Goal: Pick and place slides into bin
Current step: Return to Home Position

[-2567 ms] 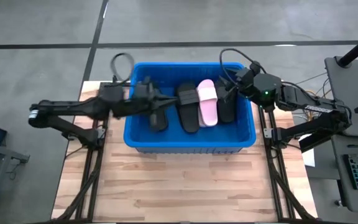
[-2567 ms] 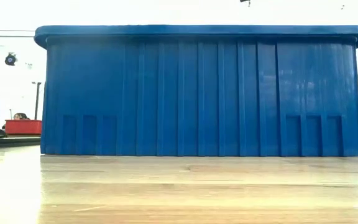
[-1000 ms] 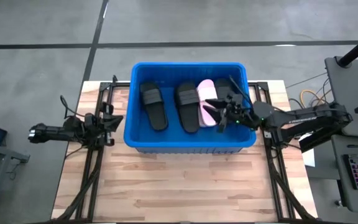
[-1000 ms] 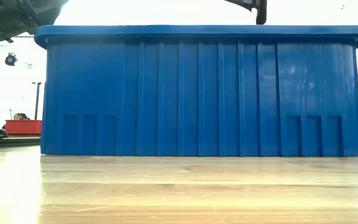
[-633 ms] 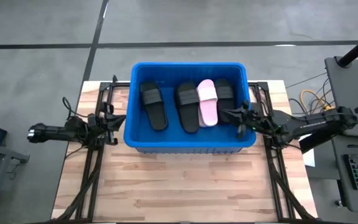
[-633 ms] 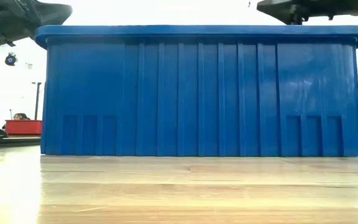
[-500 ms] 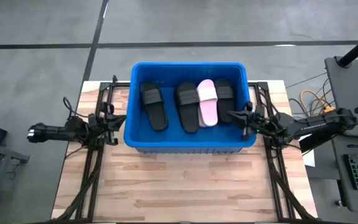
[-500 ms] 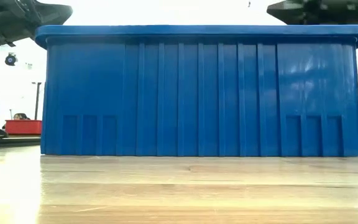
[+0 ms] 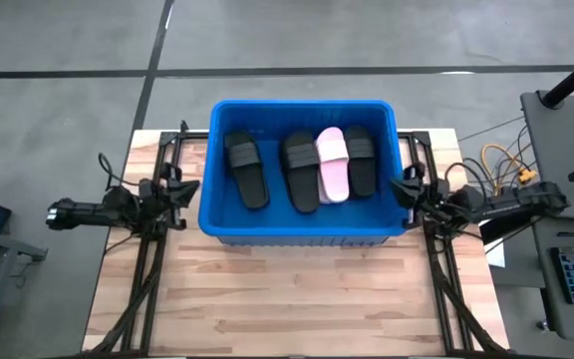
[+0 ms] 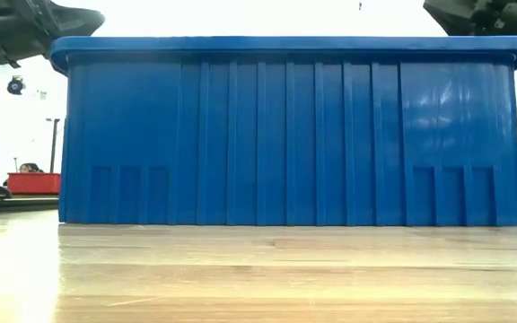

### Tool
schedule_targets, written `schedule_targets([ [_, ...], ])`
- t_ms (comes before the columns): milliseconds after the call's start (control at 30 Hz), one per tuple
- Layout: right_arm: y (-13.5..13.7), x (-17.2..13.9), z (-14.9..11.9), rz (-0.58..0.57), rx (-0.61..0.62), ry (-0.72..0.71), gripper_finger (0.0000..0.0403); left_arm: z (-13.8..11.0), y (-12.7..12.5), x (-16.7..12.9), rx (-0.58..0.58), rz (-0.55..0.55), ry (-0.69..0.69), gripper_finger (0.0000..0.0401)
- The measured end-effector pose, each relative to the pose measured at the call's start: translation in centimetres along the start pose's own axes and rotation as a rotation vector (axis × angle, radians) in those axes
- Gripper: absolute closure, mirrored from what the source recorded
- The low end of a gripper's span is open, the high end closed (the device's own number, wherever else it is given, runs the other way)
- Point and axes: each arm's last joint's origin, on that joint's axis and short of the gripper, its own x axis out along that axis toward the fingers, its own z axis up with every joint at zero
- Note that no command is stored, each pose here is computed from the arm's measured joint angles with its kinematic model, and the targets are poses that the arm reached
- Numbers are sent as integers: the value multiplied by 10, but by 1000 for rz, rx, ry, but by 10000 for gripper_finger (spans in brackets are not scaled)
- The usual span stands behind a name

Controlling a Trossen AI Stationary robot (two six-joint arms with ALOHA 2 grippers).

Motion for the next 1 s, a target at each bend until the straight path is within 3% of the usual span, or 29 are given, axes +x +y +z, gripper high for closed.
schedule_targets([
  [167, -5, -9, 6, -55, -88, -3, 394, -3, 0, 1, 1, 11, 45, 401],
  [333, -8, -19, 2, -1, 21, 76, 394, -2, 0, 0, -7, 8, 40, 401],
  [433, -7, -21, -2, 21, 92, 127, 394, -2, -2, 0, -35, -61, 59, 401],
  [600, -7, -21, -6, 28, 85, 159, 394, -11, -4, 0, -83, -92, 225, 401],
  [1000, -7, -23, -12, 37, 95, 252, 394, -20, -6, -2, -77, -172, 299, 401],
])
